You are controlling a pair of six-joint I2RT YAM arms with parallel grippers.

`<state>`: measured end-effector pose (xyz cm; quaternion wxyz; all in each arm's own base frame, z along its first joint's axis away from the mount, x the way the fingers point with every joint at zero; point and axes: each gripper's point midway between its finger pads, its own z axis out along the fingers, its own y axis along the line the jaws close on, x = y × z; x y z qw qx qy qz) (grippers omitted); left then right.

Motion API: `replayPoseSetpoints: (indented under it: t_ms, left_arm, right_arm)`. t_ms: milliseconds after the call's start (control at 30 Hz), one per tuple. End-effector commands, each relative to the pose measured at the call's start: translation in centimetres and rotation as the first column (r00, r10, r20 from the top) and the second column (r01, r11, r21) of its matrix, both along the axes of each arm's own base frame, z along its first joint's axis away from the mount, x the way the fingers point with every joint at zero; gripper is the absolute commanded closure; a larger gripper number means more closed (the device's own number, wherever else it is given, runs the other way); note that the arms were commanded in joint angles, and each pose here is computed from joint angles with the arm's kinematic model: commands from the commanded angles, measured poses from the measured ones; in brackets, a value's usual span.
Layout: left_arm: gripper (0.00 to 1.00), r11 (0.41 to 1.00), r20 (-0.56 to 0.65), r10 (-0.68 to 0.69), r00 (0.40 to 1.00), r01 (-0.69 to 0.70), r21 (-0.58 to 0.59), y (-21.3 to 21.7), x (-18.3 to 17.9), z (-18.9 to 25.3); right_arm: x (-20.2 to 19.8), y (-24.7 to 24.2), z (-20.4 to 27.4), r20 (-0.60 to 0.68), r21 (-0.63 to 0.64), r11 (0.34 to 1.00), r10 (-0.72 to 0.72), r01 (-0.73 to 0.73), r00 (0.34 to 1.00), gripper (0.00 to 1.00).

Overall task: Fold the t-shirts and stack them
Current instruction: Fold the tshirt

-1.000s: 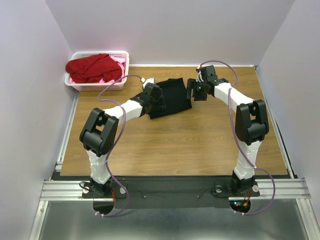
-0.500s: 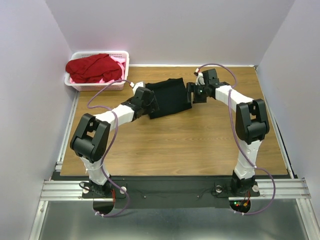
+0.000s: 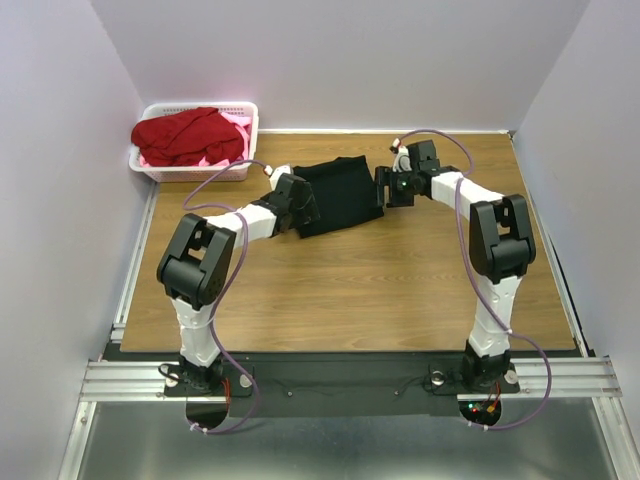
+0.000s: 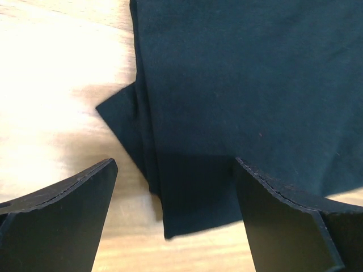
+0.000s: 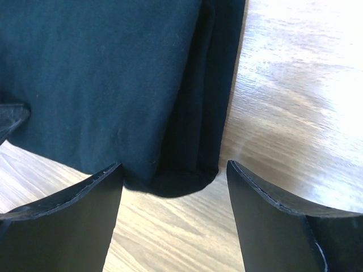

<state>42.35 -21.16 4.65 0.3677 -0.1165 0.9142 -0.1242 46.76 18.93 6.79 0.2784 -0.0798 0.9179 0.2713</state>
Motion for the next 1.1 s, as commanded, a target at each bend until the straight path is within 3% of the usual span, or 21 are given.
replayPoseSetpoints:
  t_ms: [0, 167, 267, 467, 700, 867, 1067]
  left_arm:
    - [0.05, 1.0, 0.039, 0.012, 0.999, -0.012, 0.004, -0.2, 1.9, 1.1]
    - [0.09, 1.0, 0.007, -0.005, 1.0, 0.005, -0.013, -0.9, 1.9, -0.2]
    - [0.21, 1.0, -0.013, -0.013, 1.0, 0.013, -0.021, -1.1, 1.6, -0.9]
    - [0.55, 0.998, -0.055, -0.044, 0.998, 0.041, -0.05, -1.4, 0.2, -2.5]
    - [0.99, 0.989, -0.1, -0.092, 0.991, 0.079, -0.123, -1.0, -3.0, -2.9]
    - [1.0, 0.977, -0.137, -0.111, 0.984, 0.083, -0.196, -0.7, -6.9, -2.4]
    - [1.0, 0.97, -0.241, -0.136, 0.961, 0.08, -0.23, 0.0, -14.2, -4.4]
  right_arm:
    - [0.4, 0.6, -0.3, 0.025, 0.025, 0.999, 0.036, -0.037, 0.999, 0.21]
    - [0.1, 1.0, -0.9, 0.008, 0.042, 0.998, 0.055, -0.055, 0.998, 0.25]
    - [-0.1, 1.0, -1.4, 0.0, 0.046, 0.997, 0.066, -0.066, 0.998, 0.3]
    - [-0.8, 1.1, -1.7, -0.012, 0.057, 0.995, 0.078, -0.077, 0.997, 0.41]
    - [-4.5, 1.2, -2.2, -0.134, 0.131, 0.991, 0.052, -0.034, 0.99, 0.47]
    - [-9.8, 1.2, -2.5, -0.245, 0.191, 0.982, 0.064, -0.017, 0.967, 0.56]
    - [-15.6, 0.1, -2.3, -0.315, 0.196, 0.98, 0.039, 0.025, 0.948, 0.63]
